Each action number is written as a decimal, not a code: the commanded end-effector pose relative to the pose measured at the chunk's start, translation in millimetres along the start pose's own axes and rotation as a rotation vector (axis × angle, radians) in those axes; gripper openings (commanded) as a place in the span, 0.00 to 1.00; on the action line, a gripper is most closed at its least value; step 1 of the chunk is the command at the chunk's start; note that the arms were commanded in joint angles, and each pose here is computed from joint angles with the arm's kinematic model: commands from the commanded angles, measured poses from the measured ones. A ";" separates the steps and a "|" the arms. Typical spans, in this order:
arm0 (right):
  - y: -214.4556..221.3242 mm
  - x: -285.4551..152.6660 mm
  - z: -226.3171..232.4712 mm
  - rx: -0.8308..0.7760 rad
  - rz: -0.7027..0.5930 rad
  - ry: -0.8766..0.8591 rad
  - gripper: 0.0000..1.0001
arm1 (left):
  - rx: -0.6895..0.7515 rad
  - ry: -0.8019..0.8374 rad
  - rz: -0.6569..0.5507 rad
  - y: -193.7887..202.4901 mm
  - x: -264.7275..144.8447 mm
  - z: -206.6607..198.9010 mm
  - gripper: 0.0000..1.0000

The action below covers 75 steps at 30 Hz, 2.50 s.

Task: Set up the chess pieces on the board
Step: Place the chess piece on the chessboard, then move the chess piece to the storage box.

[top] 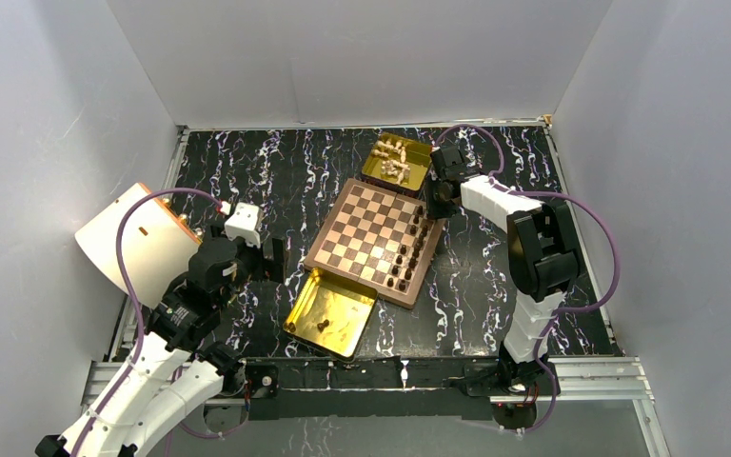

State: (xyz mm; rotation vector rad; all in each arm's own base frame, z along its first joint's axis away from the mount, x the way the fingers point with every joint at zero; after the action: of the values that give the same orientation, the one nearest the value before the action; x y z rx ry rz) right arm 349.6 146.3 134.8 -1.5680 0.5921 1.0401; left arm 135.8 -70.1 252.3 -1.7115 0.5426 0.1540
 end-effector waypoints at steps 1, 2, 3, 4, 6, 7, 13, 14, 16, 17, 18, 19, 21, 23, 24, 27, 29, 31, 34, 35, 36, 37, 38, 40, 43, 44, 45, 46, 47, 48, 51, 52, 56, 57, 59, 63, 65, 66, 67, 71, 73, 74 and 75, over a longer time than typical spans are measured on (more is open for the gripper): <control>-7.7 3.0 2.9 0.014 -0.007 -0.030 0.33 | 0.008 0.016 -0.003 -1.4 3.5 -2.0 0.93; -7.5 3.6 3.1 0.015 -0.007 -0.031 0.33 | 0.010 0.018 0.001 -1.3 3.8 -2.2 0.93; -6.9 4.3 3.4 0.019 -0.004 -0.033 0.33 | 0.009 0.018 0.001 -1.5 4.1 -2.4 0.93; -7.0 4.2 3.2 0.021 -0.003 -0.034 0.33 | 0.011 0.019 0.004 -1.2 4.2 -2.4 0.93; -6.3 4.8 3.7 0.024 -0.001 -0.037 0.33 | 0.011 0.019 0.005 -1.1 4.3 -2.4 0.93; -6.1 5.3 3.6 0.024 0.001 -0.036 0.33 | 0.009 0.021 0.003 -1.1 3.9 -2.5 0.93; -4.7 6.4 2.7 0.024 0.010 -0.023 0.34 | 0.008 0.020 0.000 -1.2 3.7 -2.3 0.93; -5.0 5.6 2.6 0.024 0.009 -0.021 0.33 | 0.009 0.019 0.002 -0.9 4.1 -2.3 0.93; -5.8 4.0 2.2 0.024 0.006 -0.019 0.34 | 0.008 0.018 0.004 -0.9 4.5 -2.4 0.93; -6.8 3.1 2.6 0.023 0.003 -0.020 0.34 | 0.007 0.016 0.004 -0.8 4.6 -2.3 0.93; -8.3 1.8 2.3 0.023 -0.002 -0.017 0.36 | 0.001 0.009 0.004 -0.5 4.7 -2.0 0.93; -9.7 0.2 2.2 0.022 -0.005 -0.016 0.37 | -0.008 -0.001 0.000 -0.4 4.8 -1.5 0.93; -13.7 -4.5 1.7 0.025 -0.014 -0.013 0.40 | -0.046 -0.031 -0.014 -1.0 4.4 -0.5 0.94; -18.1 -10.6 1.2 0.028 -0.031 -0.003 0.41 | -0.091 -0.058 -0.025 0.7 4.6 0.5 0.95; -19.7 -13.7 1.1 0.031 -0.039 0.001 0.42 | -0.105 -0.067 -0.028 1.0 4.8 0.7 0.96; -23.8 -21.5 -0.3 0.035 -0.056 0.015 0.42 | -0.141 -0.100 -0.019 1.8 4.7 1.4 0.97; -25.4 -25.8 -1.4 0.035 -0.062 0.027 0.42 | -0.172 -0.125 0.002 1.4 4.7 0.6 0.95; -27.6 -31.4 -2.0 0.035 -0.069 0.037 0.42 | -0.198 -0.142 0.025 -2.0 4.7 -1.8 0.94; -32.0 -43.1 -1.7 0.040 -0.096 0.030 0.43 | -0.175 -0.141 0.109 -5.8 8.5 -7.2 0.92; -33.9 -49.7 -1.3 0.043 -0.112 0.025 0.43 | -0.169 -0.143 0.140 -7.6 9.8 -9.3 0.90; -35.5 -55.0 -1.4 0.048 -0.126 0.022 0.43 | -0.161 -0.143 0.177 -8.4 11.5 -11.3 0.89; -36.8 -61.2 -0.9 0.052 -0.142 0.015 0.43 | -0.154 -0.143 0.214 -9.1 13.0 -13.4 0.88; -37.5 -66.6 -0.2 0.053 -0.154 0.006 0.43 | -0.148 -0.140 0.249 -10.6 14.5 -15.9 0.87; -38.0 -79.5 0.9 0.055 -0.178 -0.015 0.44 | -0.144 -0.137 0.332 -10.5 17.5 -20.4 0.86; -35.3 -98.8 4.0 0.055 -0.211 -0.070 0.44 | -0.137 -0.121 0.489 -7.4 22.7 -28.3 0.79; -32.3 -104.7 4.9 0.058 -0.221 -0.085 0.44 | -0.139 -0.109 0.534 -6.2 24.9 -31.1 0.75; -30.3 -111.1 5.8 0.062 -0.237 -0.098 0.44 | -0.143 -0.093 0.572 -4.9 27.2 -34.1 0.71; -28.0 -117.3 6.3 0.066 -0.253 -0.111 0.44 | -0.149 -0.075 0.600 -3.8 28.9 -36.6 0.67; -25.5 -123.5 6.6 0.070 -0.272 -0.117 0.44 | -0.153 -0.057 0.623 -2.3 30.3 -38.8 0.64; -21.8 -128.6 8.9 0.071 -0.285 -0.151 0.44 | -0.159 -0.043 0.644 -0.5 31.1 -40.4 0.60; -9.5 -145.4 14.4 0.081 -0.332 -0.235 0.44 | -0.179 -0.044 0.714 4.0 31.9 -42.9 0.49; -3.6 -149.8 15.9 0.089 -0.345 -0.257 0.44 | -0.187 -0.041 0.742 6.6 31.4 -43.8 0.46; 16.8 -165.8 18.6 0.102 -0.419 -0.314 0.44 | -0.199 -0.066 0.799 18.2 26.6 -45.3 0.37; 20.7 -168.2 18.4 0.103 -0.430 -0.317 0.44 | -0.195 -0.091 0.804 20.9 25.4 -44.7 0.36; 26.2 -172.2 18.1 0.100 -0.444 -0.318 0.44 | -0.190 -0.141 0.826 29.8 23.5 -44.6 0.35; 31.1 -180.4 15.6 0.083 -0.458 -0.300 0.44 | -0.152 -0.197 0.855 50.6 19.8 -54.9 0.31; 32.4 -182.7 14.4 0.072 -0.468 -0.289 0.44 | -0.139 -0.224 0.845 55.1 18.0 -59.0 0.29; 33.2 -183.2 13.9 0.067 -0.471 -0.285 0.44 | -0.129 -0.227 0.845 57.5 17.4 -61.0 0.29; 33.8 -183.2 13.8 0.064 -0.471 -0.285 0.44 | -0.115 -0.230 0.853 60.8 17.3 -61.9 0.29; 34.4 -182.4 15.4 0.057 -0.464 -0.307 0.44 | -0.013 -0.230 0.925 72.5 19.9 -62.7 0.28; 34.0 -182.4 16.1 0.056 -0.461 -0.317 0.44 | 0.025 -0.232 0.944 74.5 22.6 -62.7 0.27; 33.5 -183.3 16.4 0.054 -0.463 -0.319 0.44 | 0.046 -0.223 0.946 73.6 23.9 -63.4 0.27; 33.0 -184.3 16.3 0.054 -0.466 -0.319 0.44 | 0.072 -0.204 0.950 72.1 25.5 -64.6 0.28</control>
State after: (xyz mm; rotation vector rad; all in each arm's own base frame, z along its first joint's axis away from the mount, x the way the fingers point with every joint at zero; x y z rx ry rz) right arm 226.3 122.9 266.0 -1.3612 0.1090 0.9031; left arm 113.5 -150.3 192.5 -1.3249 1.1551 0.9802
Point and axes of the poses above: each gripper's point midway between its finger pads, its own x axis out along the fingers, its own z axis along the line the jaws close on, y = z × x, the point moved 10 cm from there along -x, back along the fingers, and after that the axes turned 13 degrees about -x, right-handed, at the moved point
